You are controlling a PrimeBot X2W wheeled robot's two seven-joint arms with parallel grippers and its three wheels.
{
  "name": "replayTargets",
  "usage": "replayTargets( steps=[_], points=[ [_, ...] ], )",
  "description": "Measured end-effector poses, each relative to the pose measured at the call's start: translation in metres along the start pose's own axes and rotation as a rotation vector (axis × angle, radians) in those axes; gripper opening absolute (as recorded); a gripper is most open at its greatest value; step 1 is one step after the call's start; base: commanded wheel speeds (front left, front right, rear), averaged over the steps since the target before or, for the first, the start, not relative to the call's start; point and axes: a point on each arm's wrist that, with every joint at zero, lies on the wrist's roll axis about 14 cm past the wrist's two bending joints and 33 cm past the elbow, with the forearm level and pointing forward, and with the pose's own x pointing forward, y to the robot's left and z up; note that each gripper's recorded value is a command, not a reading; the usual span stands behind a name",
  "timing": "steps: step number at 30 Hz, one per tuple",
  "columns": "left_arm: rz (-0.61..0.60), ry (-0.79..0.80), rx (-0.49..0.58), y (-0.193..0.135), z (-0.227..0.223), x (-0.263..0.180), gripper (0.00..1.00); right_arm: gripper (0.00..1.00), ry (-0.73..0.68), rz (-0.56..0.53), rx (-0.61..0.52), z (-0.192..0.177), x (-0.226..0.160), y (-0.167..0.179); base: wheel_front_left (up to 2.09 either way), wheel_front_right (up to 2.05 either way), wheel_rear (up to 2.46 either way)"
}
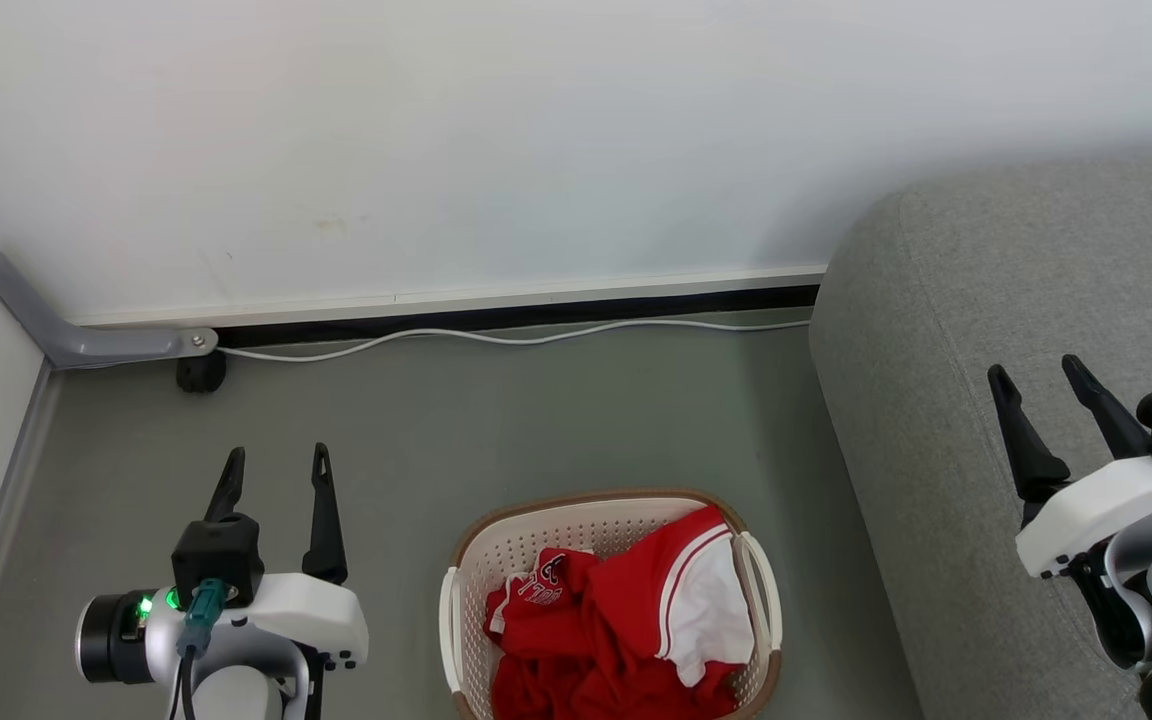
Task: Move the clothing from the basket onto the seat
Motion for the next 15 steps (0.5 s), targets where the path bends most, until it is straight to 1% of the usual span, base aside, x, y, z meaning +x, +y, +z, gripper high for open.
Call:
replayTargets(
  steps=[6,15],
  points=[
    [0.008,0.012,-0.001,0.0026,-0.0038,0.0001,1.0,1.0,-0.003,-0.008,-0.002,0.0009,0.0001,-0.0027,0.0,0.0,0.0],
    [-0.017,0.031,-0.014,0.0015,-0.0097,-0.0007,1.0,1.0,-0.026,-0.014,0.011,0.007,0.0005,-0.0029,0.0,0.0,0.0]
  ],
)
